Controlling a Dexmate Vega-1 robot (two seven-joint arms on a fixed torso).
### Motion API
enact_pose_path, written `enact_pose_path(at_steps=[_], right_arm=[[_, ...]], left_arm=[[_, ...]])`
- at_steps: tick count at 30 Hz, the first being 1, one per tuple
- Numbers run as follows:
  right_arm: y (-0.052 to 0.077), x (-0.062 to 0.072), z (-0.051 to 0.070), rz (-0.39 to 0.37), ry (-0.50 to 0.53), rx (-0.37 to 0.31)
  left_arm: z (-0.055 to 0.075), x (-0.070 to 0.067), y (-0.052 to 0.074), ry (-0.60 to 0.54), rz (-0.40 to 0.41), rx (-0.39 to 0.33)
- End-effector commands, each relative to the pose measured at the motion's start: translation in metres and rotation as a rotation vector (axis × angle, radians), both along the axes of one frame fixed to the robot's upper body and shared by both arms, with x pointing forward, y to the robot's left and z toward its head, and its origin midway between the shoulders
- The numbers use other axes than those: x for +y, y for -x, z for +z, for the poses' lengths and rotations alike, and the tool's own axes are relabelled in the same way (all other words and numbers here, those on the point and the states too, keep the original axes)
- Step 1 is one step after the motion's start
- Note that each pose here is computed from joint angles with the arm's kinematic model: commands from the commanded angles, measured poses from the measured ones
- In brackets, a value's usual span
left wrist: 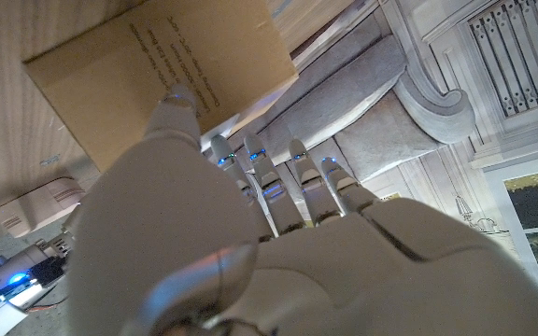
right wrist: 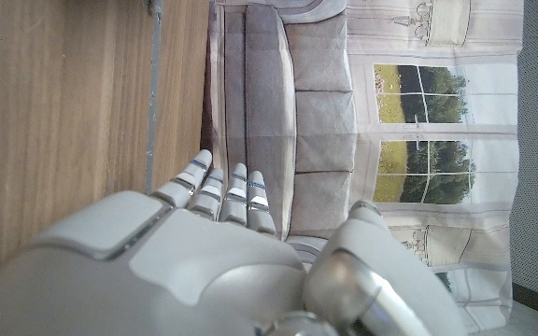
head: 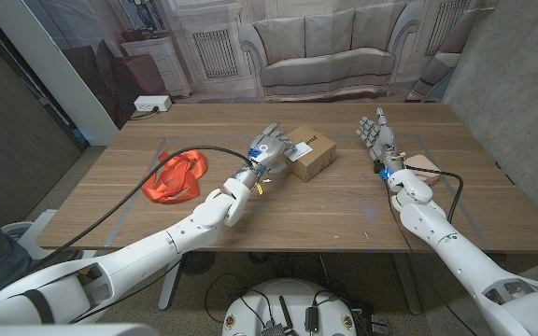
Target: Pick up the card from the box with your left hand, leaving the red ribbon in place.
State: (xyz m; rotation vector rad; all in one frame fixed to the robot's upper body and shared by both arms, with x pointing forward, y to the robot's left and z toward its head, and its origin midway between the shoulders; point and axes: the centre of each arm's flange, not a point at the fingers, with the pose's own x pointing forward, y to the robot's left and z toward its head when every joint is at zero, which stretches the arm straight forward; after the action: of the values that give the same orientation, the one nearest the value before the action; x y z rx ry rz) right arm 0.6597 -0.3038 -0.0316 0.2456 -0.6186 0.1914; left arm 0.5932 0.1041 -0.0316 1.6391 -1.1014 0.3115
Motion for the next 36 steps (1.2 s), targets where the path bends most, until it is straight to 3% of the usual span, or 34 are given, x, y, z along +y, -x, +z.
enact_pose_path(at_steps=[1, 36], right_arm=[[0.0002, 0.0001, 0.0021, 0.006, -0.002, -0.009], [0.0037, 0.0018, 0.0031, 0.004, 0.013, -0.020]], left_arm=[[-0.0021, 0.0010, 0.0044, 0.012, 0.003, -0.011], [0.0022, 0.0038, 0.0065, 0.076, -0.010, -0.042]])
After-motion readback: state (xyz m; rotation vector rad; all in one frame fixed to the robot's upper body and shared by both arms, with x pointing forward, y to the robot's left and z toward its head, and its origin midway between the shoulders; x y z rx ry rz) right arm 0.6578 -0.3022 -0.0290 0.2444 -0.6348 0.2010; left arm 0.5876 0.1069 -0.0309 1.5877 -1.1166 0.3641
